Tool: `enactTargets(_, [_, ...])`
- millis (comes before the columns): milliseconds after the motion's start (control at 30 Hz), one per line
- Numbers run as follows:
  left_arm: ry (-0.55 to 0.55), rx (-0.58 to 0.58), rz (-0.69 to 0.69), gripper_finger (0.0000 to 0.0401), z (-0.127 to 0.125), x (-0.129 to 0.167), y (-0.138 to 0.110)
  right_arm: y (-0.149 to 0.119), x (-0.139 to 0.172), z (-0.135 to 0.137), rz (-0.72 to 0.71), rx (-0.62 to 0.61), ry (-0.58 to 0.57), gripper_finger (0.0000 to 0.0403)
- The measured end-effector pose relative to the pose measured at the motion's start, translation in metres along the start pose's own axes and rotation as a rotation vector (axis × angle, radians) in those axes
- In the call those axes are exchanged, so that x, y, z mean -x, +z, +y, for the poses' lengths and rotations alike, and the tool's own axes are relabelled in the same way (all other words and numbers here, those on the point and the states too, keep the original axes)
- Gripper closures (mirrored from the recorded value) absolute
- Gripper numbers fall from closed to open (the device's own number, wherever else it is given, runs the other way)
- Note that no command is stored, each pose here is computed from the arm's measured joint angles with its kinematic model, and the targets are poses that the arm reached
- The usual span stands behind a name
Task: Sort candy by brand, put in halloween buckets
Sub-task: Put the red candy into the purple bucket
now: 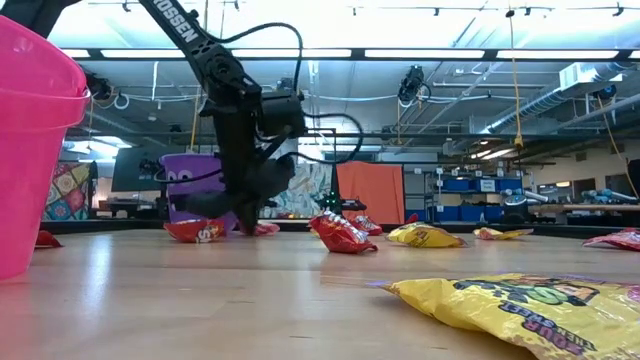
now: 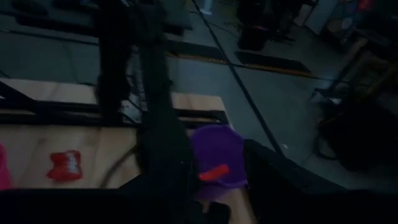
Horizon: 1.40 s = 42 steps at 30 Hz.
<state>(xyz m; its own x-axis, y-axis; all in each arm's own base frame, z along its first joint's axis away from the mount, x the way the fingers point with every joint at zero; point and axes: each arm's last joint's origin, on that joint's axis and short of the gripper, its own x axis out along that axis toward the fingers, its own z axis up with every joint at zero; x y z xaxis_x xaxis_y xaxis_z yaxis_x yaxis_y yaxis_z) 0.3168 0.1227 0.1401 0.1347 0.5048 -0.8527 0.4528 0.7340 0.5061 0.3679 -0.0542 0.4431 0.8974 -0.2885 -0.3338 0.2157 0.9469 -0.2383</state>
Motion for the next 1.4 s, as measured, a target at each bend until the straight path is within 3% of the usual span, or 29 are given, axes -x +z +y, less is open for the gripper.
enactTargets(267, [0.092, -0.001, -0.042, 0.0396, 0.007, 0.028, 0.03, -0.006, 0.015, -0.022, 0.106, 0.025, -0.196, 0.0247])
enactTargets(500, [0.15, -0.005, -0.139, 0.0399, 0.012, 0.075, 0.056, 0.008, 0.065, -0.048, 0.026, -0.021, -0.321, 0.0247])
enactTargets(633, [0.222, 0.016, -0.212, 0.0399, 0.016, 0.116, 0.053, 0.011, 0.094, -0.057, 0.003, -0.05, -0.351, 0.0247])
enactTargets(833, [0.357, 0.208, -0.289, 0.04, 0.028, 0.188, 0.003, 0.002, 0.121, -0.06, 0.084, -0.11, -0.362, 0.0247])
enactTargets(1067, [0.458, 0.519, -0.497, 0.04, 0.025, 0.264, -0.071, -0.013, 0.122, -0.052, 0.233, -0.145, -0.326, 0.0247])
enactTargets(1233, [0.491, 0.696, -0.621, 0.0399, 0.014, 0.293, -0.112, -0.019, 0.115, -0.043, 0.284, -0.152, -0.298, 0.0247])
enactTargets(1400, [0.517, 0.764, -0.641, 0.0399, -0.005, 0.292, -0.137, -0.033, 0.113, -0.035, 0.278, -0.151, -0.287, 0.0247])
